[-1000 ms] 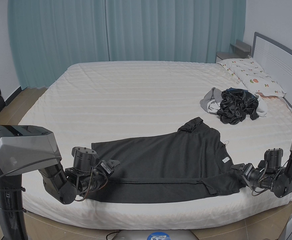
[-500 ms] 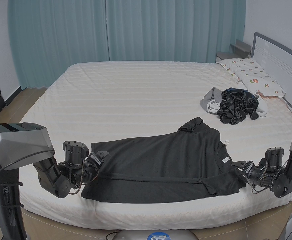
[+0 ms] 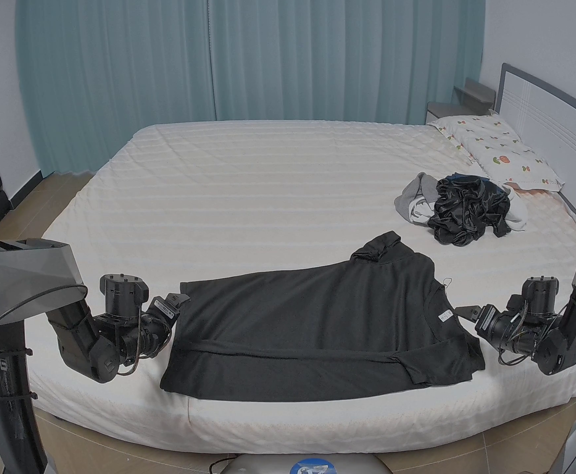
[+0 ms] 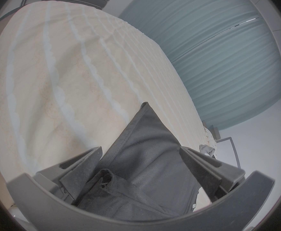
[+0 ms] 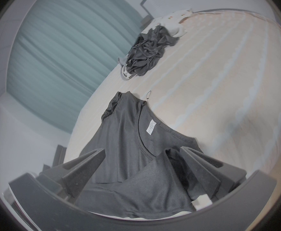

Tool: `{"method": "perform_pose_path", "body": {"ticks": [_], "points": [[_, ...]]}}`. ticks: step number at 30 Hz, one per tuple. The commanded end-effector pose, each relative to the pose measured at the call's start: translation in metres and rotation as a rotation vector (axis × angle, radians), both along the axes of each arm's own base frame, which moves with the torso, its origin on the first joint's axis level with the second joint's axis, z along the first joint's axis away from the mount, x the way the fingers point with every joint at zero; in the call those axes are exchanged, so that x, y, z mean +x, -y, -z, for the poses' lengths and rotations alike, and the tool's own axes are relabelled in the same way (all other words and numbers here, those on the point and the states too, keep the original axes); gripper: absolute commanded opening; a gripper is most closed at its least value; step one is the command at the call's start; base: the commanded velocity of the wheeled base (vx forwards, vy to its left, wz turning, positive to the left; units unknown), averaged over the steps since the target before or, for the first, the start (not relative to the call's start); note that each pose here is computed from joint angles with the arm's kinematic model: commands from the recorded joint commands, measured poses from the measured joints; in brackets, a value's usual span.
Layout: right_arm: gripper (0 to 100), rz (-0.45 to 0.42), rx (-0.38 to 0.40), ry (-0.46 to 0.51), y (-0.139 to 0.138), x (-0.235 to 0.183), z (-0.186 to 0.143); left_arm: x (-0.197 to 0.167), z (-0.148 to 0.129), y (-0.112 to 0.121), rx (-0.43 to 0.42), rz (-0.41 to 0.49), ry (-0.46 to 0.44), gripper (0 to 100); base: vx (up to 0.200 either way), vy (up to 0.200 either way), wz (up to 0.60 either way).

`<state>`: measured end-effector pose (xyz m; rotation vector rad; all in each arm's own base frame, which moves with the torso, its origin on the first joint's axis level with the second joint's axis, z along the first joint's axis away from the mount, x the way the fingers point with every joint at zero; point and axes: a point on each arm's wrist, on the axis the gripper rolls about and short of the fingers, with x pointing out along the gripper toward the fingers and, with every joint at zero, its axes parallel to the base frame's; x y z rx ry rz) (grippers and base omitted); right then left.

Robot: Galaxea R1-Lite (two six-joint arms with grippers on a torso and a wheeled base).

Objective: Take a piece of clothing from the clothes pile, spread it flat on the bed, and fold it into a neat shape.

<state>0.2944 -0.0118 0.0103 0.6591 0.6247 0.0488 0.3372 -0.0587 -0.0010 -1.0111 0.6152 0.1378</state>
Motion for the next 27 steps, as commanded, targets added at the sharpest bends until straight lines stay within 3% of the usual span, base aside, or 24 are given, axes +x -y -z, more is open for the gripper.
{"method": "perform_pose_path", "body": {"ticks": [1, 6, 13, 26, 27], "points": [[100, -0.138, -0.040, 0.021, 0.021, 0.018, 0.006, -0.006, -0.006, -0.008, -0.045, 0.050, -0.005, 100, 0.000, 0.000, 0.00], [100, -0.211, -0.097, 0.004, 0.030, 0.033, 0.019, -0.007, -0.001, -0.008, -0.056, 0.075, -0.021, 100, 0.000, 0.000, 0.00], [100, -0.327, -0.042, 0.019, 0.043, 0.033, 0.032, -0.009, 0.001, -0.008, -0.053, 0.079, -0.031, 100, 0.000, 0.000, 0.00], [100, -0.399, -0.049, -0.003, 0.043, 0.036, 0.061, -0.011, 0.002, -0.007, -0.050, 0.083, -0.038, 100, 0.000, 0.000, 0.00], [0, -0.402, -0.052, -0.001, 0.044, 0.036, 0.062, -0.011, 0.002, -0.007, -0.050, 0.083, -0.038, 100, 0.000, 0.000, 0.00]]}}
